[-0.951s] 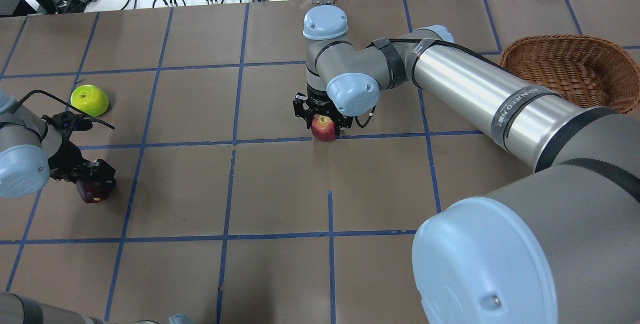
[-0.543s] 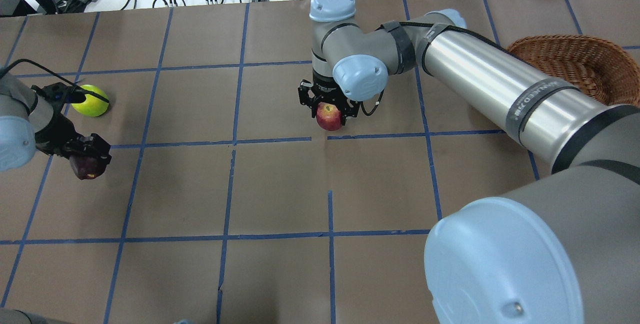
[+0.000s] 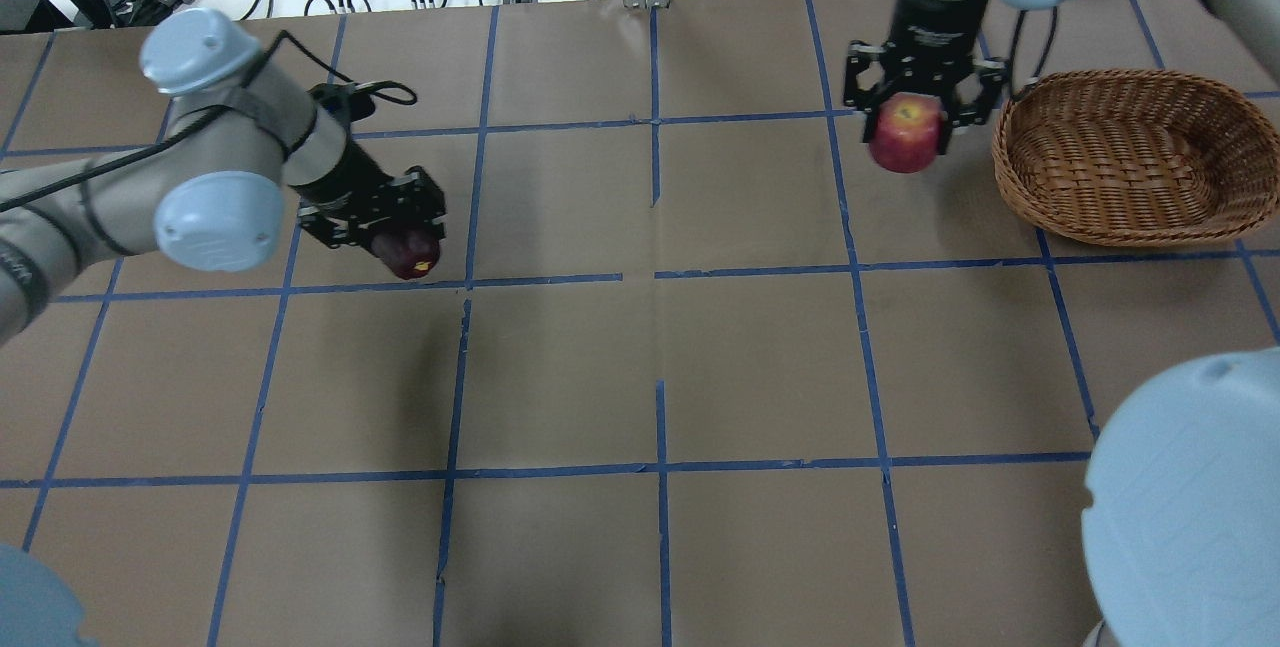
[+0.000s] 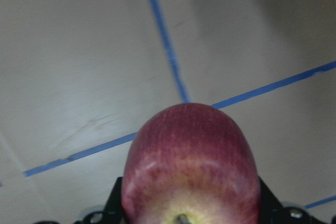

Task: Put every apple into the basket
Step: 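Carry the red apple into the basket while the left carries the dark apple centerward, then set the dark red apple at center with the left while the right returns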

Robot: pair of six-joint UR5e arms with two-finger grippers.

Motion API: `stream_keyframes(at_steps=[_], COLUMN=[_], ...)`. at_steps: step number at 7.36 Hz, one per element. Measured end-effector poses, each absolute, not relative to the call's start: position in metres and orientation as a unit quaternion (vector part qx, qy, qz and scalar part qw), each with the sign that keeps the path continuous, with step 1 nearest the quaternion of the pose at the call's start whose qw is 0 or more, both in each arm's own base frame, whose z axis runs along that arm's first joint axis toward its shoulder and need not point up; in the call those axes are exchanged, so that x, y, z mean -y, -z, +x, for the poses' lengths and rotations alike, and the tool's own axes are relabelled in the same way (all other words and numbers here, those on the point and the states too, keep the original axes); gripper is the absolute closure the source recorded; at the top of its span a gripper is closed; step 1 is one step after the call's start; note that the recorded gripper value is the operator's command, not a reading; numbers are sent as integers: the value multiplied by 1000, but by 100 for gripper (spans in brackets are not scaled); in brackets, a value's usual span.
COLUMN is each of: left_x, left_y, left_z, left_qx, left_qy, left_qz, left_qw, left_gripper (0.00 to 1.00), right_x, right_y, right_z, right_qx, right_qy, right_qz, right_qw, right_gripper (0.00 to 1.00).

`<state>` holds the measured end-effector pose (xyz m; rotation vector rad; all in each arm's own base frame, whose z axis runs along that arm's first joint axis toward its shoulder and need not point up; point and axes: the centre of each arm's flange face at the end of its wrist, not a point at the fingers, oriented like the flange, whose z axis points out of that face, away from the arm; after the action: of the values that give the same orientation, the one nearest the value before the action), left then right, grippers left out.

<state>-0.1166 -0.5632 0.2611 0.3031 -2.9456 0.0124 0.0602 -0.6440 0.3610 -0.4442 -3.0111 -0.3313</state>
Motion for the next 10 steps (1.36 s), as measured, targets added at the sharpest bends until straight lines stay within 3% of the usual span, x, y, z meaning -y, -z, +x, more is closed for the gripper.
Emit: stream_keyframes(at_steps=[4, 5, 6, 7, 8, 9, 10], left_x=[557, 553, 554, 556, 559, 564, 577], left_y=[-232, -223, -214, -203, -194, -195, -213], left_z=[-284, -304, -315, -322, -326, -327, -317], left_qx=[981, 982, 983, 983, 982, 983, 985], left_qy=[-43, -41, -40, -37, -36, -45, -65], left_qz=[132, 126, 123, 124, 124, 114, 99], left_qw=[133, 133, 133, 134, 135, 135, 129], left_gripper=[100, 42, 0, 0, 0, 0, 0], right_x=[669, 673, 676, 679, 684, 687, 685], right_y=[-313, -292, -278, -266, -249, -235, -225], right_z=[-163, -207, -236, -252, -262, -269, -276], right_qx=[993, 993, 992, 991, 990, 990, 990], right_qy=[80, 68, 58, 49, 42, 39, 42], right_qz=[-15, 21, 50, 64, 70, 70, 67], right_qw=[84, 92, 99, 106, 112, 116, 114], right_gripper=[100, 100, 100, 100, 72, 26, 0])
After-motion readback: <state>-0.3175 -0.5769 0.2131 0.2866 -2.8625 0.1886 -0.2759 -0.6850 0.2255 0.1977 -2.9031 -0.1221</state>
